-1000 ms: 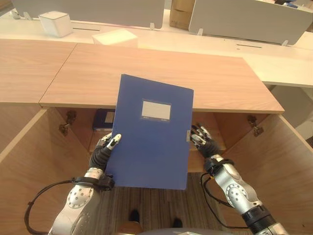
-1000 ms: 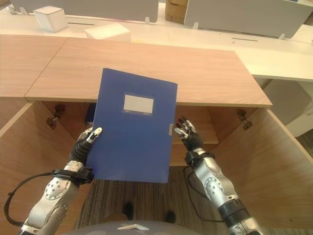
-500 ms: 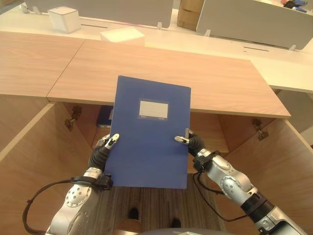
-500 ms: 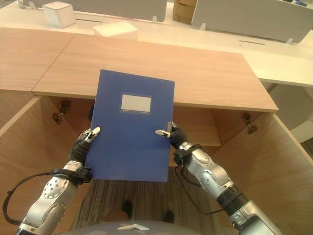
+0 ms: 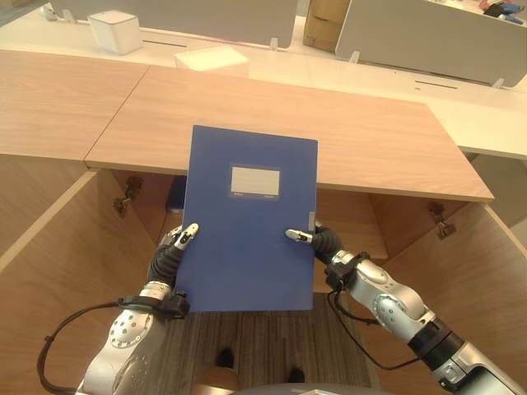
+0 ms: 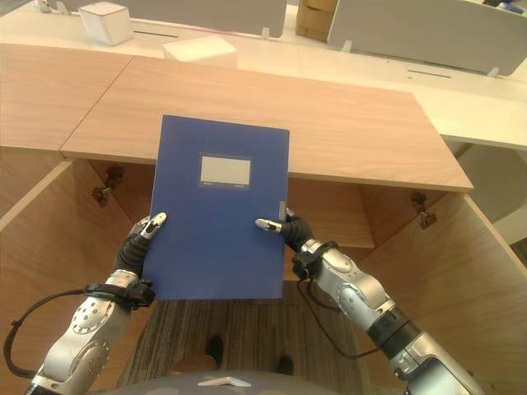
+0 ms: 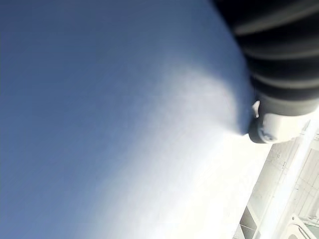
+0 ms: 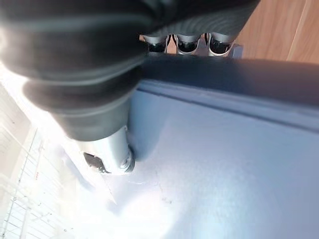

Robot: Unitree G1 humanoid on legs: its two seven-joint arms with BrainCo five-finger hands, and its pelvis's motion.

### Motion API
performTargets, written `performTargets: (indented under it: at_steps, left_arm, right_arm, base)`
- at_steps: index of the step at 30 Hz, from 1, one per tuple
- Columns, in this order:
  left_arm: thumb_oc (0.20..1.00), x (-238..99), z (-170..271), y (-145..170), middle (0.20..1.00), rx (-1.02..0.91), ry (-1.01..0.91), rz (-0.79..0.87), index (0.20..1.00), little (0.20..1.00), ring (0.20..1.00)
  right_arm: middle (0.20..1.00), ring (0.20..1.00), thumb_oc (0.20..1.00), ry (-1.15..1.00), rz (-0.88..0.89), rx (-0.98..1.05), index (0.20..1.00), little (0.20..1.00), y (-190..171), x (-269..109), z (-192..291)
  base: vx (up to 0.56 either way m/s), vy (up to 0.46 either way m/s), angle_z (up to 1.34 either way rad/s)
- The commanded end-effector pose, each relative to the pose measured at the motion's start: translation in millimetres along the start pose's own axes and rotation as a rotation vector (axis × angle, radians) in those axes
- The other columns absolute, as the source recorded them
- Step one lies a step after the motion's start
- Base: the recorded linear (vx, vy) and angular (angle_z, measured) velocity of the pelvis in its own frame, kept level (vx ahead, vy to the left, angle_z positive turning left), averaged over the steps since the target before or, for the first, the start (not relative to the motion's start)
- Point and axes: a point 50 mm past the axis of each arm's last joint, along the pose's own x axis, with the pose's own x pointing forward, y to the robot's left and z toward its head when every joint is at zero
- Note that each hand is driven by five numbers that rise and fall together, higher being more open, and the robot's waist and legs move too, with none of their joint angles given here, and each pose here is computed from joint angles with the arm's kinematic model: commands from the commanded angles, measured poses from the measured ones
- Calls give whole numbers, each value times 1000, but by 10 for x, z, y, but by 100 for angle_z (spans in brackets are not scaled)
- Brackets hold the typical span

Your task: Put the empty folder in the office cabinet

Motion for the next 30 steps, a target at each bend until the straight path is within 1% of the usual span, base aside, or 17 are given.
performTargets:
  at_steps: [1, 8, 9, 10, 14, 18, 20, 21, 22, 23, 24, 25, 26, 27, 28, 30]
  left_arm:
    - [200, 194, 237, -276, 200, -13, -138, -194, 200, 200, 200]
    - [200, 179, 227, -255, 200, -17, -132, -181, 200, 200, 200]
    - [495, 180, 219, -250, 495, -17, -129, -176, 495, 495, 495]
    - [1000, 180, 215, -239, 1000, -13, -127, -168, 1000, 1000, 1000]
    - [1000, 170, 226, -192, 1000, 27, -123, -152, 1000, 1000, 1000]
    - [1000, 162, 196, -87, 1000, 69, -111, -92, 1000, 1000, 1000]
    - [1000, 132, 200, -17, 1000, 100, -109, -56, 1000, 1000, 1000]
    - [1000, 92, 167, 36, 1000, 149, -86, -21, 1000, 1000, 1000]
    - [1000, 91, 166, 35, 1000, 149, -86, -21, 1000, 1000, 1000]
    - [1000, 73, 189, 58, 1000, 173, -87, -8, 1000, 1000, 1000]
    - [1000, 32, 242, 106, 1000, 202, -93, 5, 1000, 1000, 1000]
    - [1000, 32, 242, 106, 1000, 202, -93, 5, 1000, 1000, 1000]
    - [1000, -164, 209, 174, 1000, 194, -71, 59, 1000, 1000, 1000]
    - [1000, -164, 208, 173, 1000, 194, -71, 59, 1000, 1000, 1000]
    - [1000, -178, 184, 292, 1000, 245, -49, 105, 1000, 1000, 1000]
    - [1000, -204, 174, 399, 1000, 276, -30, 151, 1000, 1000, 1000]
  right_arm:
    - [200, 200, 200, -163, 228, -64, 200, 200, 442, 209, 312]
    - [200, 200, 200, -184, 217, -54, 200, 200, 451, 198, 311]
    - [200, 200, 200, -186, 211, -51, 200, 200, 444, 193, 308]
    - [200, 200, 200, -189, 202, -51, 200, 200, 432, 188, 308]
    - [200, 200, 200, -201, 173, -44, 200, 200, 389, 166, 307]
    - [200, 200, 200, -196, 132, -31, 200, 200, 304, 91, 252]
    - [200, 200, 200, -158, 100, -20, 200, 200, 231, -14, 146]
    - [200, 200, 200, -100, 87, 0, 200, 200, 201, -99, 5]
    - [200, 200, 200, -100, 87, 0, 200, 200, 201, -100, 4]
    - [200, 200, 200, -50, 79, 19, 200, 200, 196, -144, -116]
    - [200, 200, 200, -20, 60, 38, 200, 200, 176, -249, -208]
    - [200, 200, 200, -20, 60, 38, 200, 200, 177, -250, -208]
    - [200, 200, 200, 28, 20, 70, 200, 200, 134, -481, -360]
    - [200, 200, 200, 28, 20, 70, 200, 200, 134, -482, -360]
    - [200, 200, 200, 86, -8, 68, 200, 200, 54, -644, -436]
    - [200, 200, 200, 140, -19, 72, 200, 200, 7, -751, -510]
  base:
    - [0, 0, 0]
    - [0, 0, 0]
    - [0, 0, 0]
    - [0, 0, 0]
    - [0, 0, 0]
    - [0, 0, 0]
    - [0, 0, 0]
    - [0, 0, 0]
    - [0, 0, 0]
    - [0, 0, 0]
    - [0, 0, 0]
    - [-34, -35, -2]
    - [0, 0, 0]
    - [-33, -51, -5]
    - [-19, -33, -3]
    - [-24, -46, 1]
